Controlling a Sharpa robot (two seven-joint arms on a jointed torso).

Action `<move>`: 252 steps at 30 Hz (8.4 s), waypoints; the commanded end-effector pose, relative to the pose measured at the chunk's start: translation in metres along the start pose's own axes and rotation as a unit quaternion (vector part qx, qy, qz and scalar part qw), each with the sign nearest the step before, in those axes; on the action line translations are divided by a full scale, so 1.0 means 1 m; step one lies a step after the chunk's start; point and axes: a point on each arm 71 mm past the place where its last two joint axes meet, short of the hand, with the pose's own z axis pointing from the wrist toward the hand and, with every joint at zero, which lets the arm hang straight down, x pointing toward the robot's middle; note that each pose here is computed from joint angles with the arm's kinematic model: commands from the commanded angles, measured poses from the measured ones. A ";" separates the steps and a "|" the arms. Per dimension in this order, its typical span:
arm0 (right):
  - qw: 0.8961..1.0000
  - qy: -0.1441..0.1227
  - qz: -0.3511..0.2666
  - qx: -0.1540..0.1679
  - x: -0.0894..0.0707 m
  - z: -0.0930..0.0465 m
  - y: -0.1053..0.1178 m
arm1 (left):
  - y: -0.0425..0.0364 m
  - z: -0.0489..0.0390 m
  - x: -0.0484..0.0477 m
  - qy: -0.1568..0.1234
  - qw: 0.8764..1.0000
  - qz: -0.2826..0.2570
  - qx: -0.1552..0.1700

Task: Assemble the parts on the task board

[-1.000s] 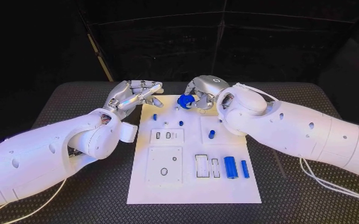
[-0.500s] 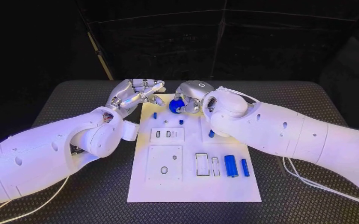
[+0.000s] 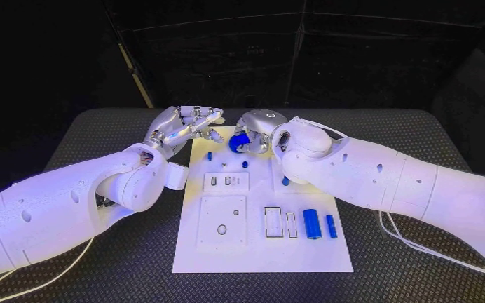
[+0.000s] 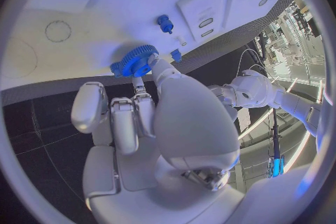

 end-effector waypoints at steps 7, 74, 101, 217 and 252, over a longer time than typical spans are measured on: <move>1.000 0.010 -0.007 0.002 0.001 0.002 0.001 | -0.0010 0.0005 0.0010 0.007 1.000 -0.001 0.001; 0.978 -0.026 0.188 0.083 -0.013 -0.130 -0.192 | 0.0035 0.0042 -0.0054 0.001 1.000 0.001 -0.001; 0.980 -0.010 0.179 0.081 0.000 -0.121 -0.189 | 0.0044 0.0044 -0.0061 -0.001 1.000 0.002 -0.004; 0.990 0.080 0.105 -0.044 0.065 -0.052 0.019 | 0.0153 0.0165 -0.0168 -0.015 1.000 0.007 -0.014; 0.992 0.096 0.082 -0.021 0.070 -0.052 0.014 | 0.0160 0.0165 -0.0182 -0.015 1.000 0.007 -0.015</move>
